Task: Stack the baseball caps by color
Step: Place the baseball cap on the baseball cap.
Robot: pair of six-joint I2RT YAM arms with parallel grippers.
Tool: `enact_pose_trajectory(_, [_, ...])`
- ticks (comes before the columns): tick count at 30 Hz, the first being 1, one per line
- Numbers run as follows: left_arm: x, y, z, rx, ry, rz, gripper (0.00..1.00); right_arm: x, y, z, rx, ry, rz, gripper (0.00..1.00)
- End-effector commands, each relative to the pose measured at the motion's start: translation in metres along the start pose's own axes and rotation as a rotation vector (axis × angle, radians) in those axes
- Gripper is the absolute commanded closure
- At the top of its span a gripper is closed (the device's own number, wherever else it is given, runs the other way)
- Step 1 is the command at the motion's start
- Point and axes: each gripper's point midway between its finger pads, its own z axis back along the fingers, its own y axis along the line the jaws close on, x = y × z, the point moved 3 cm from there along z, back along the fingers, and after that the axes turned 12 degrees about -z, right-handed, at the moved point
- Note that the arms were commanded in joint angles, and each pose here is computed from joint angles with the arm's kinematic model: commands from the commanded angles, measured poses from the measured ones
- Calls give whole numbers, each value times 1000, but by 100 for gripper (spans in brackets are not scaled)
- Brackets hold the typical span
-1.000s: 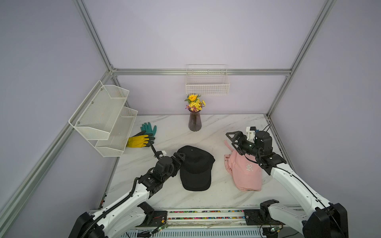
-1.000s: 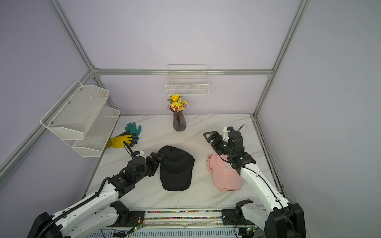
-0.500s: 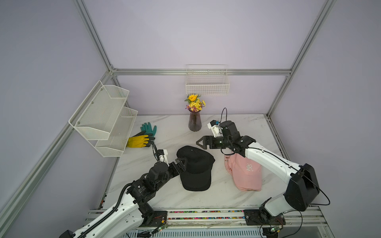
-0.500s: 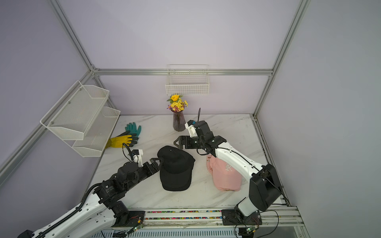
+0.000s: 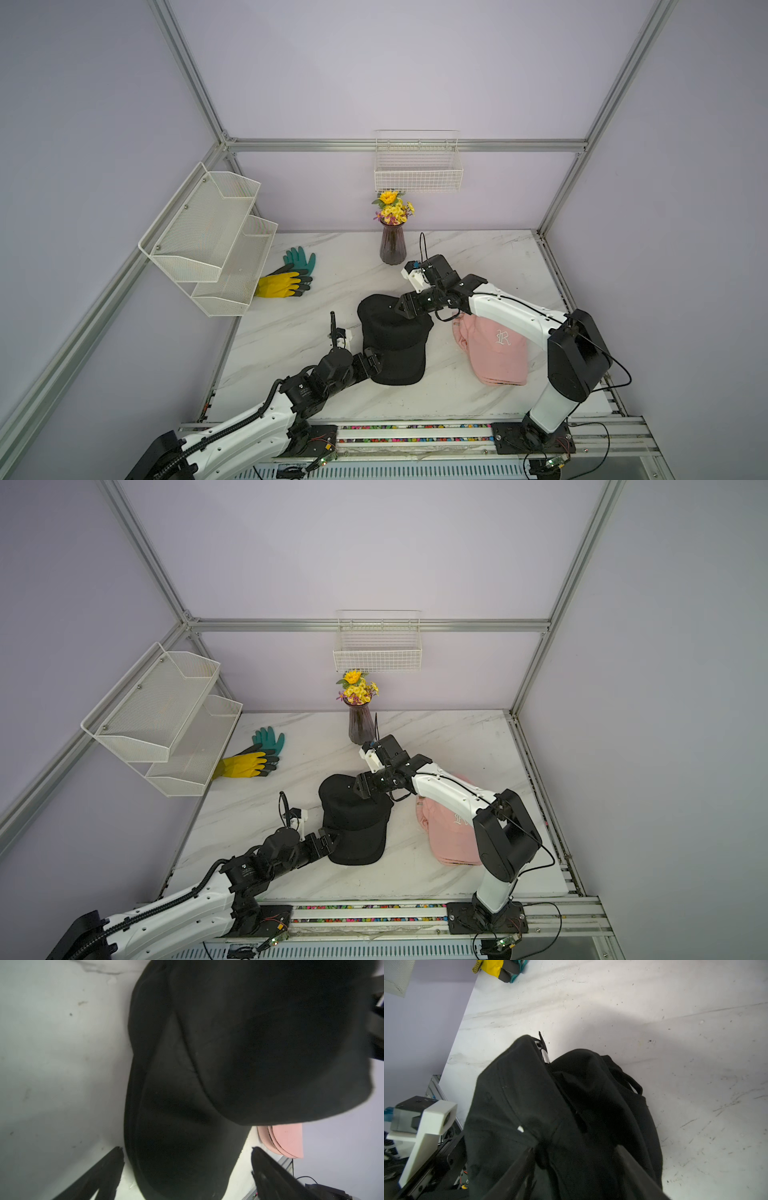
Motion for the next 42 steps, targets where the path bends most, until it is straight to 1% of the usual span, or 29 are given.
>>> enact_pose_trajectory(1, [1, 4, 0, 24, -16, 95, 7, 2, -1, 2, -31, -20, 25, 37])
enact_pose_trajectory(2, [-2, 11, 1, 61, -4, 104, 8, 3, -1, 2, -35, -27, 27, 36])
enact_pose_trajectory(4, [-12, 29, 3, 146, 27, 127, 11, 8, -2, 4, -49, -51, 27, 30])
enact_pose_trajectory(5, [-15, 34, 3, 168, 37, 132, 12, 9, -3, 4, -57, -59, 24, 26])
enact_pose_trajectory(9, [-24, 39, 1, 176, 76, 143, 13, 15, -10, 7, -108, -99, 1, 18])
enact_pose_trajectory(12, [-30, 43, -1, 195, 110, 140, 13, 19, -24, 11, -203, -152, -18, 15])
enact_pose_trajectory(13, [-33, 45, -1, 206, 121, 139, 13, 17, -27, 11, -210, -149, -21, 14])
enact_pose_trajectory(14, [-34, 46, -2, 214, 128, 137, 13, 18, -23, 9, -184, -160, -14, 13])
enact_pose_trajectory(17, [-33, 43, -4, 203, 132, 119, 12, 11, -17, 3, -122, -118, -10, 12])
enact_pose_trajectory(20, [-16, 28, 0, 178, 88, 59, 10, 17, -1, 20, -70, -139, -7, 10])
enact_pose_trajectory(23, [19, 10, 18, 192, -39, -8, 8, 29, 18, 54, -1, -247, -33, 3])
enact_pose_trajectory(25, [46, -2, 35, 183, -137, -27, 8, 33, 19, 70, 8, -303, -88, 3])
enact_pose_trajectory(27, [69, -10, 46, 168, -199, -26, 8, 35, 7, 80, -5, -334, -210, 3])
enact_pose_trajectory(29, [88, -19, 52, 148, -232, -29, 8, 34, -12, 89, -17, -361, -344, 3])
enact_pose_trajectory(31, [105, -26, 51, 132, -232, -38, 8, 28, -35, 96, -10, -387, -488, 3])
enact_pose_trajectory(33, [122, -30, 46, 112, -225, -34, 9, 21, -44, 103, 34, -412, -565, 7])
enact_pose_trajectory(35, [138, -34, 37, 58, -217, -13, 13, 11, -47, 100, 74, -407, -601, 15])
enact_pose_trajectory(36, [145, -39, 31, 12, -209, -3, 17, 6, -47, 96, 94, -394, -608, 21])
enact_pose_trajectory(38, [156, -49, 18, -66, -178, 8, 30, -1, -44, 89, 148, -357, -639, 30])
enact_pose_trajectory(39, [159, -55, 11, -102, -151, 19, 38, -3, -41, 86, 188, -338, -654, 33])
enact_pose_trajectory(40, [161, -61, 5, -136, -124, 19, 45, -7, -39, 81, 221, -317, -672, 33])
enact_pose_trajectory(42, [163, -67, -7, -179, -84, 28, 56, -9, -37, 76, 270, -304, -699, 33])
